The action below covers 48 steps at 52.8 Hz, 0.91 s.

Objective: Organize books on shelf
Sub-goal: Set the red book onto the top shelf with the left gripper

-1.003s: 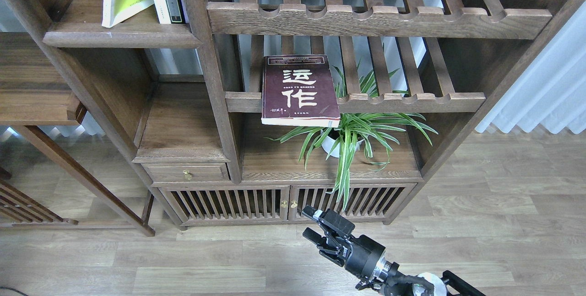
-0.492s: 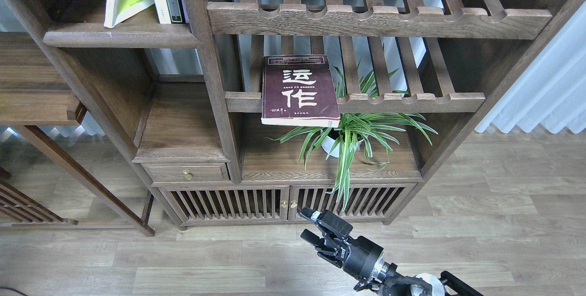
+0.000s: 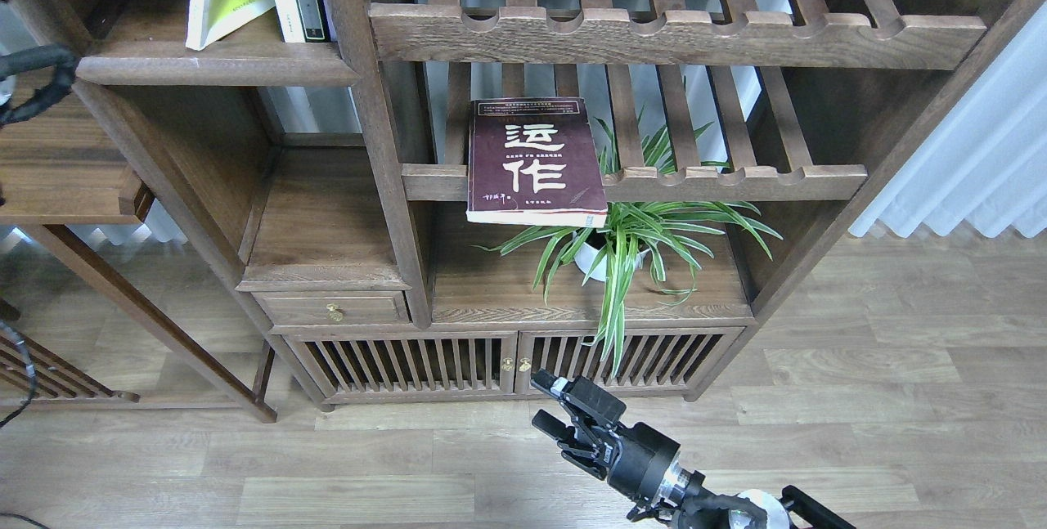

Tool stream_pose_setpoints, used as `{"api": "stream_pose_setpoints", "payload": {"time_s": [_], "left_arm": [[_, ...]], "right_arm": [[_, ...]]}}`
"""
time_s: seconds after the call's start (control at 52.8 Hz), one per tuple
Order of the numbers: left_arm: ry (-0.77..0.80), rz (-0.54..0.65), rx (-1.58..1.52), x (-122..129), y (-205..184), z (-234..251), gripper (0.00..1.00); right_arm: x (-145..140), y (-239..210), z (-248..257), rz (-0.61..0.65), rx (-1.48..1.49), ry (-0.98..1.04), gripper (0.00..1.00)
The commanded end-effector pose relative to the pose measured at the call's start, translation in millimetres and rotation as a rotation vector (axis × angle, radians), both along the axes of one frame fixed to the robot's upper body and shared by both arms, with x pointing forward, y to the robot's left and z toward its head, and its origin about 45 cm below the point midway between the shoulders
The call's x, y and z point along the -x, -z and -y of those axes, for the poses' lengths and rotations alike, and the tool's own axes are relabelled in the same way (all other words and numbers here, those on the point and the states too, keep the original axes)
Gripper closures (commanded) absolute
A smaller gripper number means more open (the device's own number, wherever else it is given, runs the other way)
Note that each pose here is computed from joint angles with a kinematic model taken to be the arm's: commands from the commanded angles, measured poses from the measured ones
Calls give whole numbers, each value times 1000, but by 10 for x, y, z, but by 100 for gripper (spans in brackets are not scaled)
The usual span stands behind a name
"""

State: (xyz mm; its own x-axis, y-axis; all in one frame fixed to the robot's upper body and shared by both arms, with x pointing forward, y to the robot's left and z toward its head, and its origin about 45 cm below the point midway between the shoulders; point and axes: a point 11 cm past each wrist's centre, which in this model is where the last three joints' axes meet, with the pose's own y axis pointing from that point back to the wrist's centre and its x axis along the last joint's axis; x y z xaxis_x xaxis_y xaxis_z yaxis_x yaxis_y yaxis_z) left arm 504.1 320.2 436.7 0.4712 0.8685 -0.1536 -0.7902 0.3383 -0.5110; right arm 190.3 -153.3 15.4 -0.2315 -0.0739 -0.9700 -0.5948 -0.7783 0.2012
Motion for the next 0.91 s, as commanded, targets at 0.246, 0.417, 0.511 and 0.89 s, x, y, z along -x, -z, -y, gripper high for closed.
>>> {"api": "stream_pose_setpoints", "payload": {"time_s": [0.246, 0.417, 0.511, 0.89], "left_arm": [[-50, -45, 28, -270, -13, 163, 94], [-90, -65, 38, -305, 100, 94, 94], [-100, -69, 37, -303, 167, 75, 94], [-89, -136, -43, -328, 483, 233, 93]], "right_arm": [[74, -19, -32, -4, -17, -1, 1], [81, -18, -30, -5, -18, 1, 1], [81, -18, -30, -5, -18, 1, 1], [130, -1, -32, -16, -21, 5, 1]]}}
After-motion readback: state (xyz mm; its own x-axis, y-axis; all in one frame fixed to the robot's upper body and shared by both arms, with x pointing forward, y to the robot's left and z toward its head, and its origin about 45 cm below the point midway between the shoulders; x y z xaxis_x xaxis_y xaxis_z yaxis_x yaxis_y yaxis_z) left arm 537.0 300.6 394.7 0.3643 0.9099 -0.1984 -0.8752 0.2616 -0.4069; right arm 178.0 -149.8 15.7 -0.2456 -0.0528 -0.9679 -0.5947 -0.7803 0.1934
